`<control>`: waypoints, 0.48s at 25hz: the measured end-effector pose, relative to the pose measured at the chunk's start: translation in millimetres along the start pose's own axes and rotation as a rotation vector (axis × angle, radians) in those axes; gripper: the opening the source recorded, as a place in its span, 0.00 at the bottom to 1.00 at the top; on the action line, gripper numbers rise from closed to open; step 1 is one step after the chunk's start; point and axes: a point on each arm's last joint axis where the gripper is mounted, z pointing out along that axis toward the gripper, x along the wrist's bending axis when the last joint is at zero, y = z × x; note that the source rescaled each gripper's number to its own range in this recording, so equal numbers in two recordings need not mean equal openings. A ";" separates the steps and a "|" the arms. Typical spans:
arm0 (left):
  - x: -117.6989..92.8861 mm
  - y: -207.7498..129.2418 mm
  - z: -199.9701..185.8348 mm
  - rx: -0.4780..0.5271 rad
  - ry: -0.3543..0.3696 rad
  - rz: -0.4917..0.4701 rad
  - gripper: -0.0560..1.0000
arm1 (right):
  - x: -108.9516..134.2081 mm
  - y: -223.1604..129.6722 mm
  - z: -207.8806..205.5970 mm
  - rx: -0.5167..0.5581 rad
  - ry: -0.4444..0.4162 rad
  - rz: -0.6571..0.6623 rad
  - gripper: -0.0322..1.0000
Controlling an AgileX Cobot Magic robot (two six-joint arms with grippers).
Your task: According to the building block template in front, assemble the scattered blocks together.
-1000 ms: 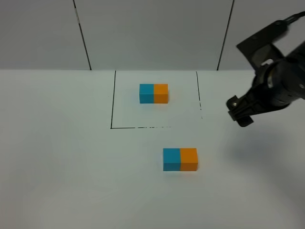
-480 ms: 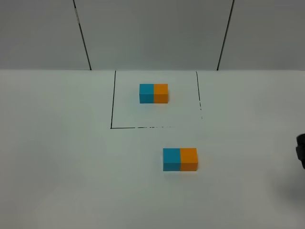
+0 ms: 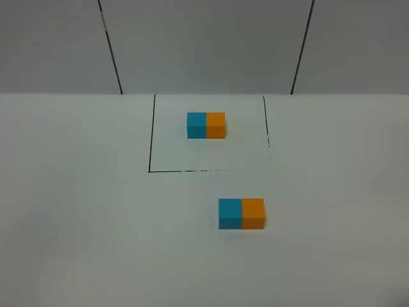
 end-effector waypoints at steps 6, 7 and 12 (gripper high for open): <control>0.0 0.0 0.0 0.000 0.000 0.000 0.62 | -5.1 -30.4 -22.8 -0.078 0.010 0.070 1.00; 0.0 0.0 0.0 0.000 0.000 0.000 0.62 | -5.8 -36.4 -25.6 -0.093 0.013 0.076 1.00; 0.0 0.0 0.0 0.000 0.000 0.000 0.62 | -8.7 -54.4 -38.2 -0.182 0.026 0.092 1.00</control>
